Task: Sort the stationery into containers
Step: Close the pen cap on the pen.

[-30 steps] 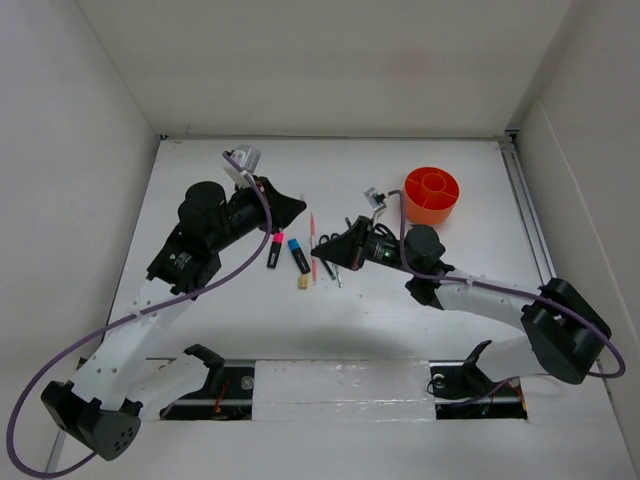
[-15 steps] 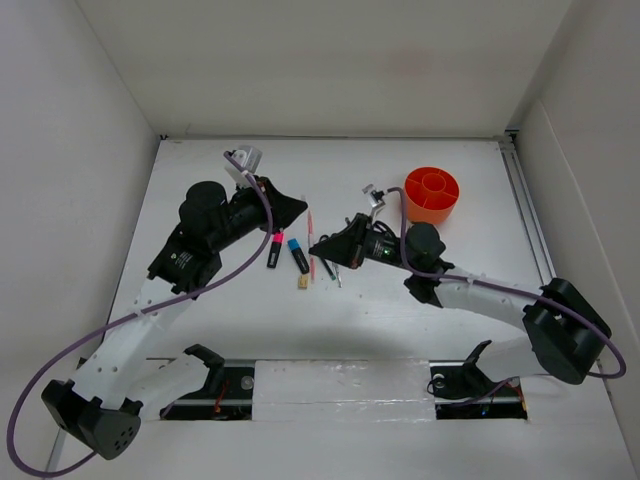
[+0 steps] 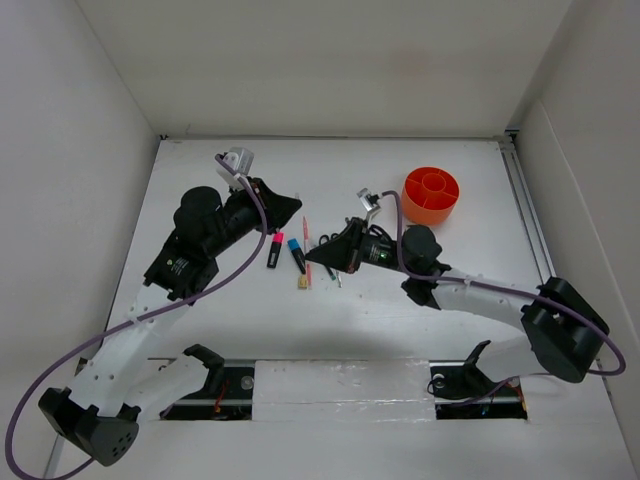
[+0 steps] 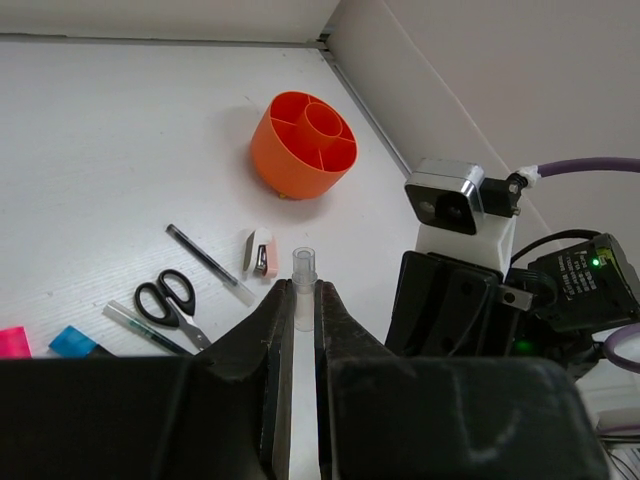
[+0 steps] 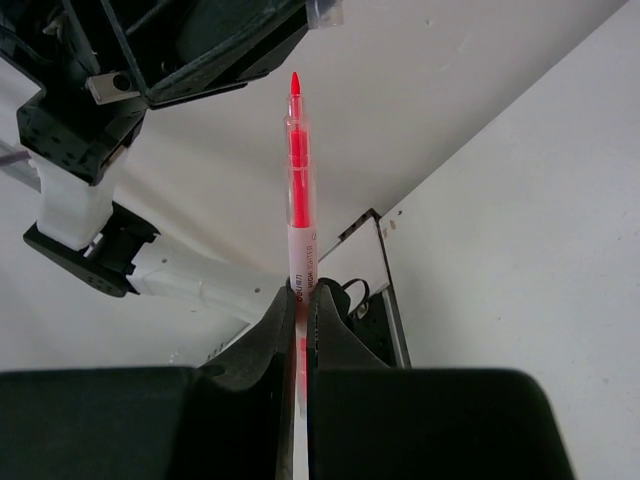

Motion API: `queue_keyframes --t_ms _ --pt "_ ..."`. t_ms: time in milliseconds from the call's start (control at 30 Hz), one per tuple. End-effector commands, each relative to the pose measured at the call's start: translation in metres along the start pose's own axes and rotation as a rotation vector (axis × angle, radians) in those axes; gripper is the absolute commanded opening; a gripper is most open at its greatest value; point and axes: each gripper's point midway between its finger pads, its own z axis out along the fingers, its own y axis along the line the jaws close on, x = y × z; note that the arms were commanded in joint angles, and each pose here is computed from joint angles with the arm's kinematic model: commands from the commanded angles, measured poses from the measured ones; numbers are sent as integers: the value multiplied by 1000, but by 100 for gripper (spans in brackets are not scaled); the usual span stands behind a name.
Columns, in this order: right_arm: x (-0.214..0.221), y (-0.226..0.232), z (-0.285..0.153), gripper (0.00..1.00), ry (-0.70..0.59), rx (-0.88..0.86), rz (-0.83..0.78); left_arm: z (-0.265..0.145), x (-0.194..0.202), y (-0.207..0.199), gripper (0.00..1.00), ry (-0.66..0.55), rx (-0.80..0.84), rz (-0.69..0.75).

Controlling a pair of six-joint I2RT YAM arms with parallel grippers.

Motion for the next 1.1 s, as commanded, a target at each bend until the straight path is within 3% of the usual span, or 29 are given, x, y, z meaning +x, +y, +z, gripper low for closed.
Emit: queue_keyframes --t_ms 0,1067 --pt "-14 20 8 0 -40 -78 -51 -4 -19 -9 0 -72 29 13" --pt "-21 13 17 0 -29 -81 -57 3 -8 -8 0 -22 44 5"
